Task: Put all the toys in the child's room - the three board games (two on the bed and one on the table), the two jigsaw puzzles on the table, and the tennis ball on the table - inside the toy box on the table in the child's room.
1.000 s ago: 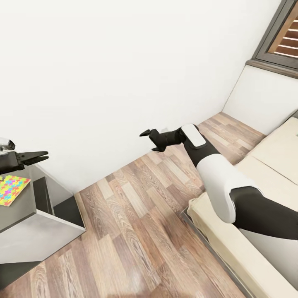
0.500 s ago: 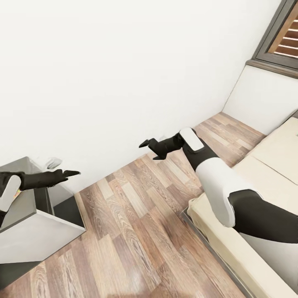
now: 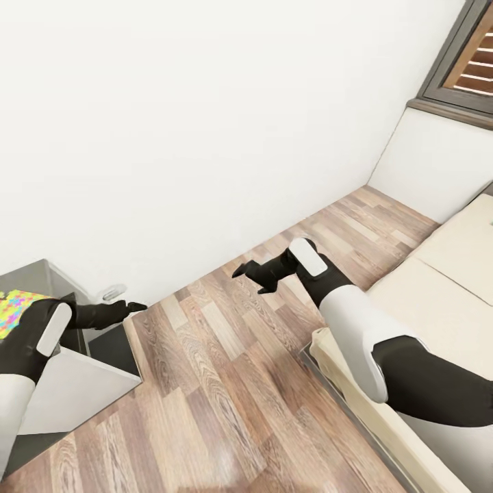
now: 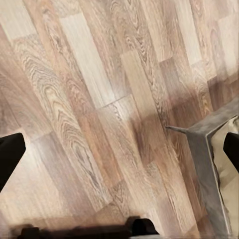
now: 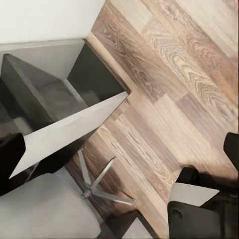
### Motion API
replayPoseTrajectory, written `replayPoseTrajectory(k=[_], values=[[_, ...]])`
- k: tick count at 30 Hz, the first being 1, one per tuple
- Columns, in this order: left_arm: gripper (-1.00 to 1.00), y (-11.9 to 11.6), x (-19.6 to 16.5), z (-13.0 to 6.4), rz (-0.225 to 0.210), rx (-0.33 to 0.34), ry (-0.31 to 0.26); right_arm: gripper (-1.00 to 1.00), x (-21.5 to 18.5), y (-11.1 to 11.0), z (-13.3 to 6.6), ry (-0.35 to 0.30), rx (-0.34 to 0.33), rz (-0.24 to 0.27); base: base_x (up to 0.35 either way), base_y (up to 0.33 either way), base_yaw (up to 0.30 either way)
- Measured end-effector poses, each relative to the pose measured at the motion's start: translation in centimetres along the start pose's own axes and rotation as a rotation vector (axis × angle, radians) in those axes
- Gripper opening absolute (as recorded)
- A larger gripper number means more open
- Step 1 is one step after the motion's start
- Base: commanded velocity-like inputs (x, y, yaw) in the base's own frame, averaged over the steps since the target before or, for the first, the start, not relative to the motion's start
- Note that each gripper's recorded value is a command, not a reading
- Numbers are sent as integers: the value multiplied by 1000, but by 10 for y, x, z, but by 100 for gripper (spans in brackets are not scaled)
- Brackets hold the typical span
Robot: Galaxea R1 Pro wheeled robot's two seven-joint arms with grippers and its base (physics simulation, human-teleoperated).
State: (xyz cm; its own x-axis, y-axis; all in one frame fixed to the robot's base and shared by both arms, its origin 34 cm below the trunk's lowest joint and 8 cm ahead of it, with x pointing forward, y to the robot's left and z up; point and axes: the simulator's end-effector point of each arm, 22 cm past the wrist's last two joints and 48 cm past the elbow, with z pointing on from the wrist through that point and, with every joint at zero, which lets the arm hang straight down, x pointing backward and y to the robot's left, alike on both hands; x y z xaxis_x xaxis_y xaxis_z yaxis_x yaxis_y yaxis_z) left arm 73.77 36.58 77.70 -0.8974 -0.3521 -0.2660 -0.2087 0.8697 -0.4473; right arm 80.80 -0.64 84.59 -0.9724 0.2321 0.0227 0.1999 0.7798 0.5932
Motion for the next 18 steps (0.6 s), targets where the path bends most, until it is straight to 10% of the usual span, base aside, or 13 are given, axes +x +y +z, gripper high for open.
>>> replayPoseTrajectory(k=[18], values=[[100, 5, 81, 31, 19, -84, 148, 100, 83, -51, 37, 39, 62, -28, 0, 0, 0]])
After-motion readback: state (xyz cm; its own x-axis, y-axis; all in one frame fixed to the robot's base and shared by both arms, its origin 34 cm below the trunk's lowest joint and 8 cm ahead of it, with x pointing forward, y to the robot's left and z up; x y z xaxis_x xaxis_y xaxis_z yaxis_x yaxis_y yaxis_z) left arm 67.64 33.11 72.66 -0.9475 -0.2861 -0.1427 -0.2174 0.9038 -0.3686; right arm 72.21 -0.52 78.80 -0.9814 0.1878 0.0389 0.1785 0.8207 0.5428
